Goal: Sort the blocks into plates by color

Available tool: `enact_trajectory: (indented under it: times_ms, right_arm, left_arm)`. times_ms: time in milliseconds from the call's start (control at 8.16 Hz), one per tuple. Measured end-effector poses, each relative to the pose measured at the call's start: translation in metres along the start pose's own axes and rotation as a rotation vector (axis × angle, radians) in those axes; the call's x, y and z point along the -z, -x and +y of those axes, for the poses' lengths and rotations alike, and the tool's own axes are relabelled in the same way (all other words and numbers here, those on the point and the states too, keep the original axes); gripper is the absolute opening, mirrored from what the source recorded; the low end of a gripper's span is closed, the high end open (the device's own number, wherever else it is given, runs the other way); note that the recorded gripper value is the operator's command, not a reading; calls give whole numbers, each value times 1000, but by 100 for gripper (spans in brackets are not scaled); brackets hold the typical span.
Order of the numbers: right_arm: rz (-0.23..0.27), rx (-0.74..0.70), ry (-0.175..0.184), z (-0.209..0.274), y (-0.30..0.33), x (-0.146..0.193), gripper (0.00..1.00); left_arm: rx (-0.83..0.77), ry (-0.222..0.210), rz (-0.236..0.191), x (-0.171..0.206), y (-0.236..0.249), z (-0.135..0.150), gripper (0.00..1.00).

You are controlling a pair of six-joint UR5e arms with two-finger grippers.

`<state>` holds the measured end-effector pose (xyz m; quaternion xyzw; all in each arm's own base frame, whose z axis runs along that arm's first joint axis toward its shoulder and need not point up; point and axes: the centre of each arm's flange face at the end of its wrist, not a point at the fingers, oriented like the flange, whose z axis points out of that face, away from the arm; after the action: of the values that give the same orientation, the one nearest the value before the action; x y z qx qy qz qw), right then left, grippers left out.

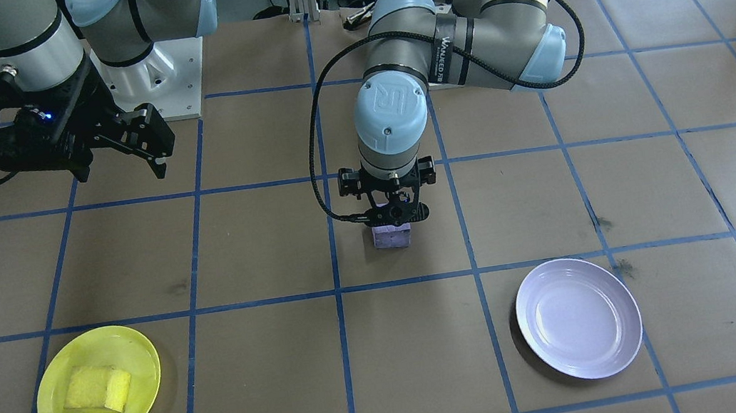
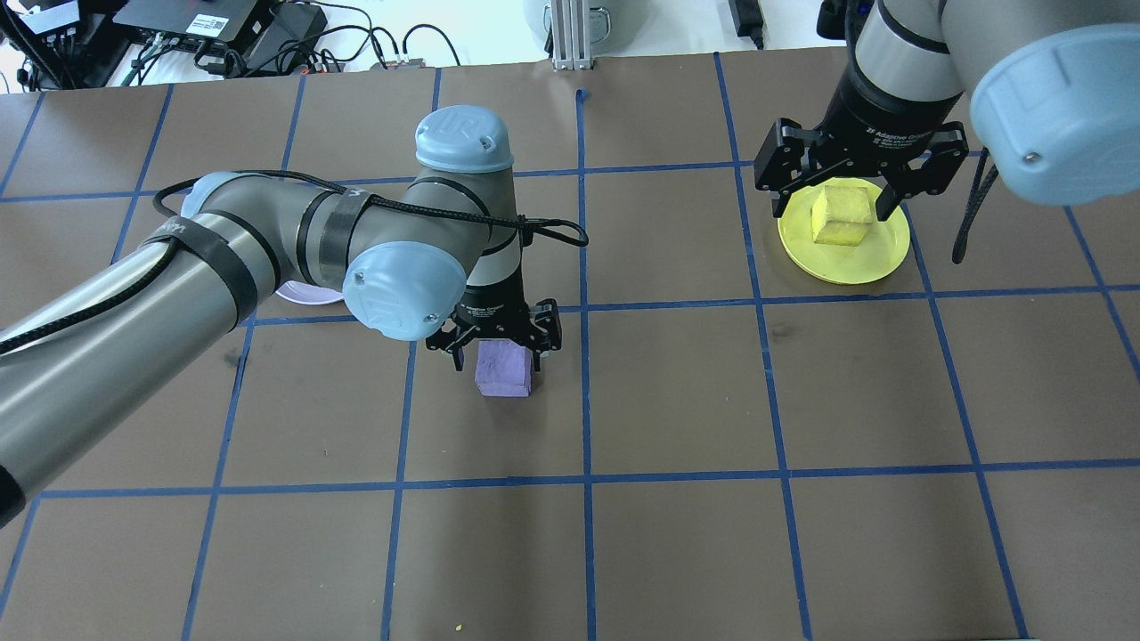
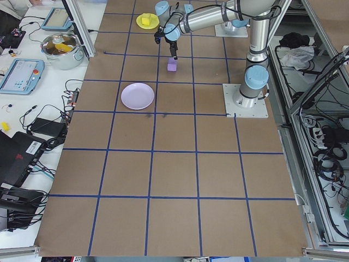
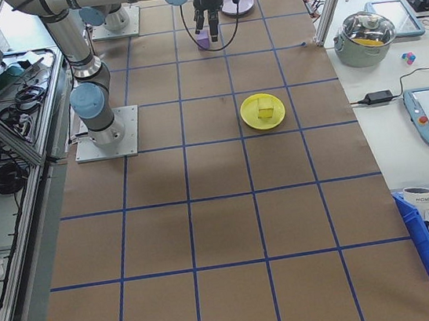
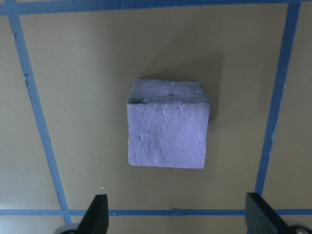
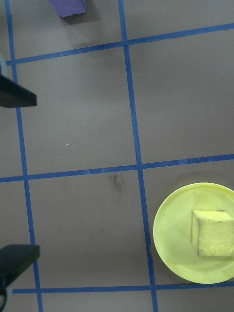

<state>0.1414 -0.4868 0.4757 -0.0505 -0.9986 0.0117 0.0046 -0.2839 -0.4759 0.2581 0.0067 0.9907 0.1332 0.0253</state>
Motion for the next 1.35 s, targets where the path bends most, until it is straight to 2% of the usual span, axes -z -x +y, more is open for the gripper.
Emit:
enact_trajectory:
  times_ms: [613, 1348]
  right_arm:
    - [-8, 0, -3, 1, 1, 2, 100]
    - [-8, 1, -5, 1, 1, 2, 100]
  left_arm:
    - [-79, 15, -6, -30, -3, -22, 100]
    - [-164, -2, -4, -51, -2, -41, 99]
